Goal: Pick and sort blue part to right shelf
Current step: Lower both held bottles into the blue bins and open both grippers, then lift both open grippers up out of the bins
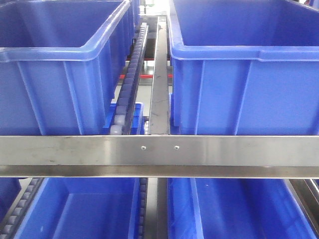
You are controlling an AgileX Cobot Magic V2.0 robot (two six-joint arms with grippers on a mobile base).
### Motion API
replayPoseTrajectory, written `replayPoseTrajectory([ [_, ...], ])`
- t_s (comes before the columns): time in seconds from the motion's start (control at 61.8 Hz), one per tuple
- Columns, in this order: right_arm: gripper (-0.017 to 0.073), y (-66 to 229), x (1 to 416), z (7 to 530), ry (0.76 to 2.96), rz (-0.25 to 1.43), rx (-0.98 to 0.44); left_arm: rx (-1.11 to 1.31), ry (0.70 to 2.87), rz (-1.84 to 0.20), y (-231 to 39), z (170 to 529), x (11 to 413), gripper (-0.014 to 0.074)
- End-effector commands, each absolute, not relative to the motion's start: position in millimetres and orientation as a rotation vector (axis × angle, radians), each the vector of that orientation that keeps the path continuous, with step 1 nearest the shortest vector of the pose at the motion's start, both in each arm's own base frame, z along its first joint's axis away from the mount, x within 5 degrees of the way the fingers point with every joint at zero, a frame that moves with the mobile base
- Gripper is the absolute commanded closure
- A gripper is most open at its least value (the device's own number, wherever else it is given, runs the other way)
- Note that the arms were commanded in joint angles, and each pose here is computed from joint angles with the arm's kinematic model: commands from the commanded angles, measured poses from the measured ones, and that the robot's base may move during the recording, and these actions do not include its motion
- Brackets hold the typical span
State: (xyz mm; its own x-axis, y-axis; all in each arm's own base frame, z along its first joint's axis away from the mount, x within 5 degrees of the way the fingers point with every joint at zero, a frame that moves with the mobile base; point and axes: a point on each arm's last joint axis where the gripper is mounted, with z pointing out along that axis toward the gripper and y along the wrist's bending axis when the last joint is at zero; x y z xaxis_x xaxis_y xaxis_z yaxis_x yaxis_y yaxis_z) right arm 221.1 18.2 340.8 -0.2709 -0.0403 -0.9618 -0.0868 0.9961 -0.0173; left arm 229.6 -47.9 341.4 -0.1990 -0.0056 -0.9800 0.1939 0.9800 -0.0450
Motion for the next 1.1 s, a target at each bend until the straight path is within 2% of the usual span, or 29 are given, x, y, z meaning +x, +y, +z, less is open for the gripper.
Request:
replayPoseTrajectory([
  [0.0,0.0145,22,244,363,1.703,0.029,-0.12,0.107,1.642,-0.172,-50,360,247,0.0207],
  [0.275,0.0145,26,291,342,1.704,0.031,-0.122,0.108,1.663,-0.145,-58,348,292,0.0208],
  [0.647,0.0144,27,301,336,1.679,0.032,-0.12,0.059,1.696,-0.093,-42,338,309,0.0197],
  [0.728,0.0134,27,301,336,1.679,0.032,-0.12,0.055,1.699,-0.089,-40,338,310,0.015],
  [0.906,-0.0009,27,301,336,1.678,0.032,-0.119,0.063,1.735,-0.096,-41,335,309,-0.0025],
  [1.084,-0.0013,27,301,336,1.678,0.032,-0.119,0.067,1.752,-0.099,-41,333,309,-0.0034],
])
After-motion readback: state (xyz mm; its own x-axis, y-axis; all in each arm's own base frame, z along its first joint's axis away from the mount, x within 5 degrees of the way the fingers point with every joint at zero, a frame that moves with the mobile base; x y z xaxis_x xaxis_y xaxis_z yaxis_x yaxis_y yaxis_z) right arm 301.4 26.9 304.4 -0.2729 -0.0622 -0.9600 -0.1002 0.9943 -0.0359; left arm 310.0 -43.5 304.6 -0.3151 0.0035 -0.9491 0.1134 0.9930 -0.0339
